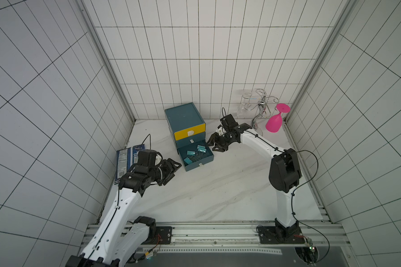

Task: Put the binder clips in the drawer according to color
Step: Place the binder clip in the drawer, then close the drawer in the storage box.

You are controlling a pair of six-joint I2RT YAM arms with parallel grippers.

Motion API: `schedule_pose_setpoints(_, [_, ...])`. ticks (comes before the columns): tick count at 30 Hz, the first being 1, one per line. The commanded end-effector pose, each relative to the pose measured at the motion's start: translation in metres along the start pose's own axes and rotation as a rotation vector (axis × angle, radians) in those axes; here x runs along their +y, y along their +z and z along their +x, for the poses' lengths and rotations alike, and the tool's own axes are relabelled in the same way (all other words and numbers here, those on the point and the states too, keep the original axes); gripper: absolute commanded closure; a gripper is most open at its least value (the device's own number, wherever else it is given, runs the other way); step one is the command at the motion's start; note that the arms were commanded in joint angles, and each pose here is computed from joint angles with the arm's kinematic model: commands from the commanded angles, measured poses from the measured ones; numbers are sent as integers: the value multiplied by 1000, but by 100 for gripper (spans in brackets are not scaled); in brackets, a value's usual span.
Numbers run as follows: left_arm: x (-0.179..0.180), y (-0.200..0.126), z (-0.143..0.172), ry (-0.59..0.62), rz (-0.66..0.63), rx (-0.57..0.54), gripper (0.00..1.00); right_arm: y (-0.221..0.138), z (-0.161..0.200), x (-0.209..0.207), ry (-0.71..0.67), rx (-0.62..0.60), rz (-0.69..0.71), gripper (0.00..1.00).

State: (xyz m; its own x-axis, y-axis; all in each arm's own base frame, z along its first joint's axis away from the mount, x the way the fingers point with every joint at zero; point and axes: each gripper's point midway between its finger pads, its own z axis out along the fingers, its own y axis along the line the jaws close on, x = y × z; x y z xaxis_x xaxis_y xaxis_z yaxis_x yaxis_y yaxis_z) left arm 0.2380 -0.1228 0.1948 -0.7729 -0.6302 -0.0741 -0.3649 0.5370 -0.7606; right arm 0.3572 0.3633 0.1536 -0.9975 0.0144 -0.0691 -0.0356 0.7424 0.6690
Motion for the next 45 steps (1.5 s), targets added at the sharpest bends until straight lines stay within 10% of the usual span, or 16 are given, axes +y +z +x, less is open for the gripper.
schedule_pose_setpoints(1, [2, 7, -4, -61, 43, -24, 31, -14, 10, -13, -33, -6, 37, 48])
schedule_pose_setpoints(23, [60, 61, 5, -356, 39, 13, 42, -38, 29, -109, 106, 1, 89, 69])
schedule_pose_setpoints(37, [69, 91, -3, -427, 47, 37, 100, -10, 19, -112, 224, 32, -52, 100])
schedule_pose_setpoints(45, [56, 113, -14, -447, 83, 67, 100, 10, 15, -105, 256, 59, -131, 100])
